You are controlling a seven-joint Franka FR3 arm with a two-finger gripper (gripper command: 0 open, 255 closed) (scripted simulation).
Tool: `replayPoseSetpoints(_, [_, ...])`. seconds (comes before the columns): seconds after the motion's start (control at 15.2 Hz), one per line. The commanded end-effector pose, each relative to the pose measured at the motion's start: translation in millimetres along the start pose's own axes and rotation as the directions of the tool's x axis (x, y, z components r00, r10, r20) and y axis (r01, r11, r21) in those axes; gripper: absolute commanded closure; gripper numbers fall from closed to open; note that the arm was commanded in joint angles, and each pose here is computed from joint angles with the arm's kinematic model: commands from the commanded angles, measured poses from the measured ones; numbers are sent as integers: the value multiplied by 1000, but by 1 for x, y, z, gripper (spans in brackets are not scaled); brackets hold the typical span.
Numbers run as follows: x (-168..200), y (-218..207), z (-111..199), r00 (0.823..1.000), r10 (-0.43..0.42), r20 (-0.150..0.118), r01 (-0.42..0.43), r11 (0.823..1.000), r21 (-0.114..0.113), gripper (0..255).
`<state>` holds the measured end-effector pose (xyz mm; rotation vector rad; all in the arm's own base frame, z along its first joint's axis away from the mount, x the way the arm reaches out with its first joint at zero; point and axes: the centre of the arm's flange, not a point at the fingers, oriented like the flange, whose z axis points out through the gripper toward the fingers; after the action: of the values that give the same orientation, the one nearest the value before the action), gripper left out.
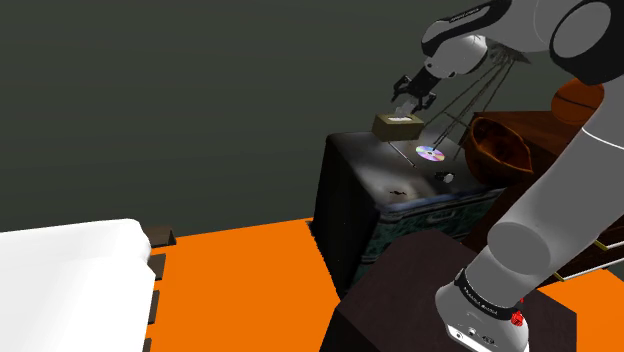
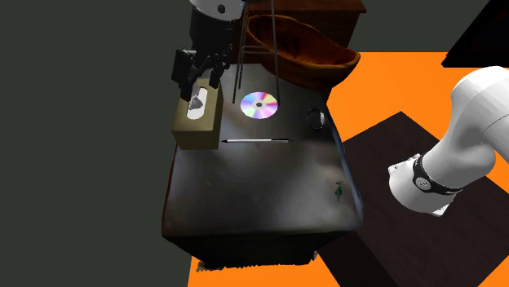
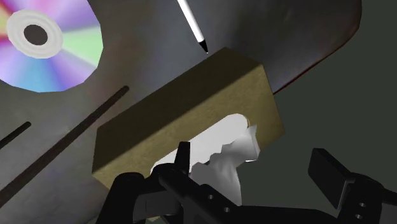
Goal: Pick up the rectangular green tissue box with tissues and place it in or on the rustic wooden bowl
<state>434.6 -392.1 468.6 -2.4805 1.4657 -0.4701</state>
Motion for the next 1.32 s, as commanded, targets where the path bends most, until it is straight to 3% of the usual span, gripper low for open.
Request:
replayPoseSetpoints(0.0, [1,0,10,1000,1,-1,-1,1000,0,0])
replayPoseSetpoints(0.13, [1,0,24,1000,1,-1,-1,1000,0,0])
replayPoseSetpoints(0.66, [1,0,24,1000,1,-1,-1,1000,0,0])
replayPoseSetpoints(0.73, [1,0,24,1000,1,-1,-1,1000,0,255])
replayPoseSetpoints(1.25, [1,0,24,1000,1,-1,-1,1000,0,255])
